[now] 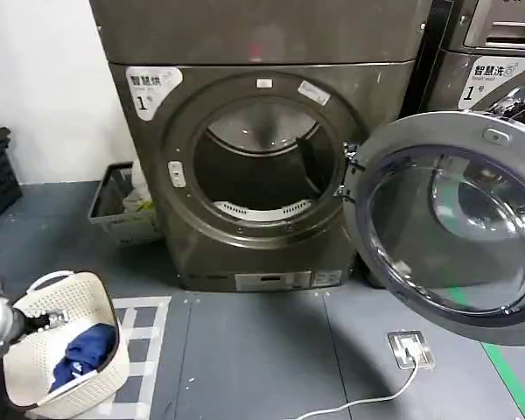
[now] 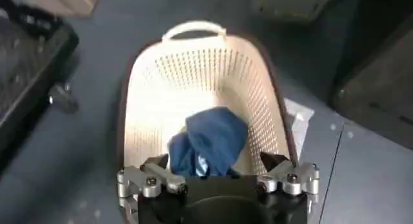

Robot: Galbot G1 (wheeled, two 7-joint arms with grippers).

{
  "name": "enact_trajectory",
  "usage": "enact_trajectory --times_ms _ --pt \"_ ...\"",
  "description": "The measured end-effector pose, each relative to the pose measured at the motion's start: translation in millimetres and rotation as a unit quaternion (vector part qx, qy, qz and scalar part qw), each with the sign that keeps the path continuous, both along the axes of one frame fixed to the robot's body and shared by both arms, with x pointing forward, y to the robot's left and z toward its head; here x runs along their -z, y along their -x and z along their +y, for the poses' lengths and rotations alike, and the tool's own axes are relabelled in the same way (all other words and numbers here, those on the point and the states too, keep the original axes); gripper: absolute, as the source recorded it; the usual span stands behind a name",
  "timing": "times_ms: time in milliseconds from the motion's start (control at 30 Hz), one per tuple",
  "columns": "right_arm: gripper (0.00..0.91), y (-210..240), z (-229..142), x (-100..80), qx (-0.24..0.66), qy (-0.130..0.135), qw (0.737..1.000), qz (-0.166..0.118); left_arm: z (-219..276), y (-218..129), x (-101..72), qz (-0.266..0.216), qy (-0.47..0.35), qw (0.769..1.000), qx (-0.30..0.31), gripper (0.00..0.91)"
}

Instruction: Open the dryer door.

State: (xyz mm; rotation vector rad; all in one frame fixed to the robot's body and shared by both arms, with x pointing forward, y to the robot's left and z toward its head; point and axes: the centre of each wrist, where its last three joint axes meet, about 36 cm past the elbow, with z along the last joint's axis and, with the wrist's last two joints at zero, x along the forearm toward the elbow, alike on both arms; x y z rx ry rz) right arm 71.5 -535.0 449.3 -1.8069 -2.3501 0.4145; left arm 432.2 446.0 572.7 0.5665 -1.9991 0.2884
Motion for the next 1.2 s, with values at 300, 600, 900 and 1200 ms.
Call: enact_trajectory --times_ms 300,600,900,1200 --pt "0.907 1.3 0.0 1.4 -0.003 0.001 1.000 -0.005 14.8 -5.9 5.3 0.051 0.079 0.995 -0.030 0.907" --pt "0.907 2.8 0.2 2.7 -0.007 0.004 1.000 -0.008 18.8 -7.3 7.0 0.056 0.098 0.993 -0.037 0.907" --pt "0.907 2.2 2.7 7.3 -0.014 0.001 1.000 -0.011 20.7 -7.7 6.4 0.052 0.099 0.993 -0.037 0.907" --pt "0.907 2.5 3.2 8.4 -0.012 -0.001 1.000 -0.010 21.8 -8.5 4.5 0.049 0.098 0.993 -0.038 0.907"
